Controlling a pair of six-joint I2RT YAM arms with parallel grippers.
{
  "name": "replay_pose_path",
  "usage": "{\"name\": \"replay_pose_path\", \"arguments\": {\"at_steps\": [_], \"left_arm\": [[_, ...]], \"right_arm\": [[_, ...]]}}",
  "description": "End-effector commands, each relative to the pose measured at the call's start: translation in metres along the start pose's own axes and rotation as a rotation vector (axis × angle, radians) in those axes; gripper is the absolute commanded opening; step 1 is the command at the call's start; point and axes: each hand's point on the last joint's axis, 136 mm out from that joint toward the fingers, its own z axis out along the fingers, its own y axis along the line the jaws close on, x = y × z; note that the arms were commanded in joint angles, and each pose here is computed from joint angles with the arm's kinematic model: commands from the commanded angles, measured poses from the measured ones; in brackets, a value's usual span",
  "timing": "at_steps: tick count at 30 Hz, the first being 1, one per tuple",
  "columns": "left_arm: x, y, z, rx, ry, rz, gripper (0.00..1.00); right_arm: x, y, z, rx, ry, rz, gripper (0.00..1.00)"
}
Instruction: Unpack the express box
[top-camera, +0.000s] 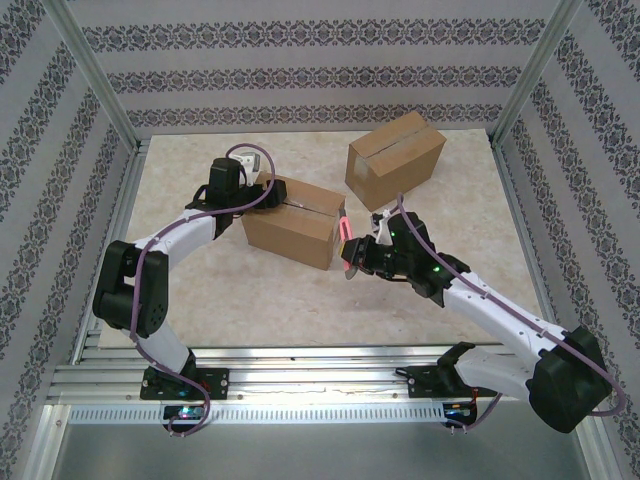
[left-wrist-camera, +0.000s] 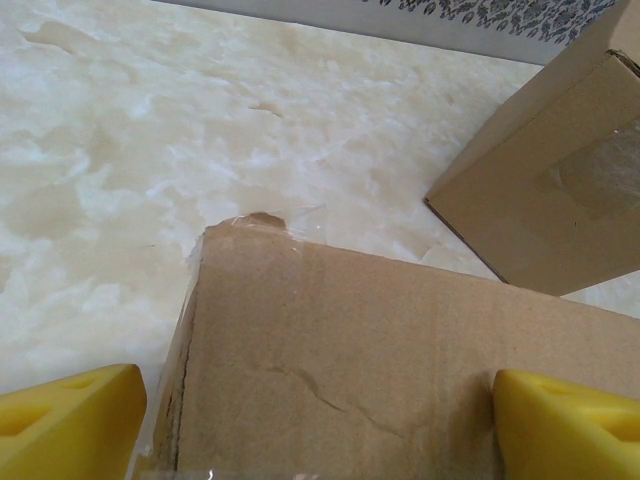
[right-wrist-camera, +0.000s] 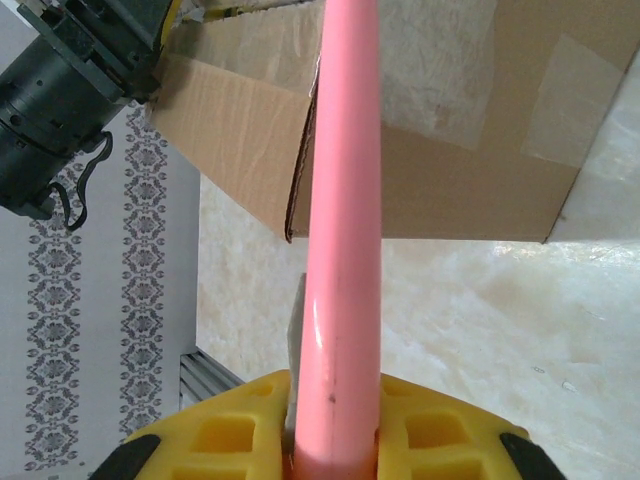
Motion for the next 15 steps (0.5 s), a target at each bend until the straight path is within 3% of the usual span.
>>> {"name": "replay_pose_path", "arguments": {"at_steps": [1,15], "left_arm": [[0.1570,0.0512,0.0112,-0.179,0.476,-0.110,0.89],[0.1607,0.0525,0.0124,-0.182,0.488,-0.118,0.89]], "right_arm": [[0.0419,0.0196,-0.0002,-0.109,0.172,-0.041,0.00],[0.0503,0.0148,0.0024,-0.101,0.176,-0.037,0.00]]}}
